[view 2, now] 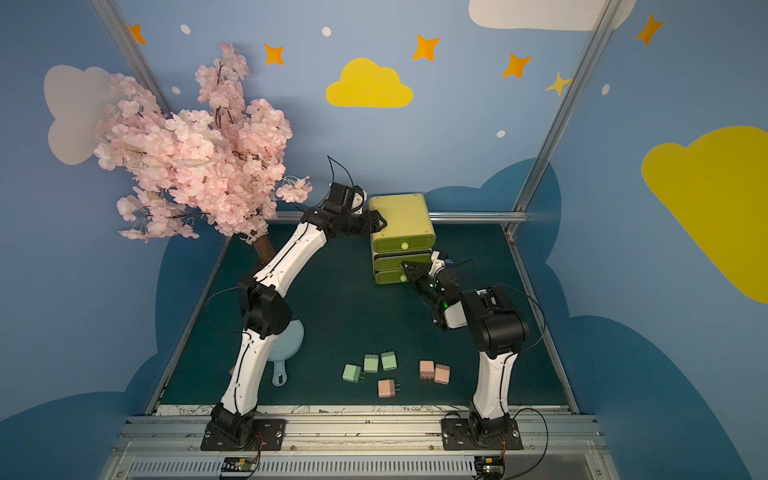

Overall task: Place the plugs into the drawer by color
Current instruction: Open the drawer in the storage box.

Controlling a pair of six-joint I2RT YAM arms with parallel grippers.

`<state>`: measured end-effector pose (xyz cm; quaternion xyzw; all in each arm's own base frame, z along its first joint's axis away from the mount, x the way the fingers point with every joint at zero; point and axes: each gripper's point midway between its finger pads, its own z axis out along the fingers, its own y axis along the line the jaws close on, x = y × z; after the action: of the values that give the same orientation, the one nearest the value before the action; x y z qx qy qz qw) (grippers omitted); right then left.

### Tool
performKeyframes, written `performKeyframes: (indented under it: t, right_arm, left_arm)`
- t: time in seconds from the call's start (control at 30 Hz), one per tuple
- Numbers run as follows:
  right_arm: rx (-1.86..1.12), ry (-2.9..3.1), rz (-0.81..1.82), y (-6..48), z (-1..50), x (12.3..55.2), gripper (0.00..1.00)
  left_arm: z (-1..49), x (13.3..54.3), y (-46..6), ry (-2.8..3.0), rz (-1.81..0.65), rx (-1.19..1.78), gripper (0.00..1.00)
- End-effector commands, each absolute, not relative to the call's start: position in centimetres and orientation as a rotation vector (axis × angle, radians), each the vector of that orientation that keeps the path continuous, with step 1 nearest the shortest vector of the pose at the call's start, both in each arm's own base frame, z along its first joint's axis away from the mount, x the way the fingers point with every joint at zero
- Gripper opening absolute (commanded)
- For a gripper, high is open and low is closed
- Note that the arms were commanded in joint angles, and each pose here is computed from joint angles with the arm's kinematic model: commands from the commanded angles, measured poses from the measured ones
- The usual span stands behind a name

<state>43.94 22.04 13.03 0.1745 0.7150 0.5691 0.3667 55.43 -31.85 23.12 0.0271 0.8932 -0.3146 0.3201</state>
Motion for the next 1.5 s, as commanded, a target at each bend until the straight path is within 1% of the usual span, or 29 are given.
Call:
performKeyframes:
  t: [0.0, 0.1, 0.13, 0.33, 0.73, 1.07, 1.23, 1.33, 1.4, 1.47]
  right_arm:
    - [0.374, 1.842, 1.421, 22.6, 14.5, 42.2, 0.18]
    - [0.350, 1.834, 1.410, 22.8, 15.7, 41.8, 0.18]
    - [0.361, 1.856, 1.398, 22.6, 14.8, 41.1, 0.18]
    - [0.343, 1.878, 1.376, 22.6, 14.7, 39.9, 0.18]
    - [0.295, 1.957, 1.310, 22.2, 13.1, 35.6, 0.19]
    - [0.288, 2.018, 1.249, 21.5, 10.8, 34.2, 0.22]
    - [0.287, 2.049, 1.235, 21.4, 9.5, 34.1, 0.27]
    - [0.271, 2.046, 1.237, 21.5, 9.6, 34.0, 0.31]
    - [0.250, 2.035, 1.242, 21.5, 10.1, 33.9, 0.37]
    - [0.210, 2.015, 1.253, 21.5, 11.1, 33.5, 0.45]
  left_arm:
    - [20.6, 55.8, -31.3, 2.395, -0.786, 0.060, 0.78]
    - [20.2, 55.8, -31.3, 2.405, -0.786, 0.056, 0.78]
    - [20.1, 55.8, -31.3, 2.408, -0.788, 0.054, 0.78]
    - [20.1, 55.6, -31.4, 2.409, -0.784, 0.057, 0.78]
    - [20.2, 55.4, -31.7, 2.409, -0.781, 0.068, 0.78]
    - [20.4, 55.0, -31.9, 2.409, -0.772, 0.077, 0.78]
    - [20.5, 54.8, -32.1, 2.406, -0.766, 0.087, 0.78]
    - [20.6, 54.9, -32.1, 2.403, -0.761, 0.089, 0.78]
    - [20.7, 54.8, -32.1, 2.402, -0.759, 0.090, 0.78]
    - [20.9, 54.8, -32.1, 2.397, -0.757, 0.095, 0.78]
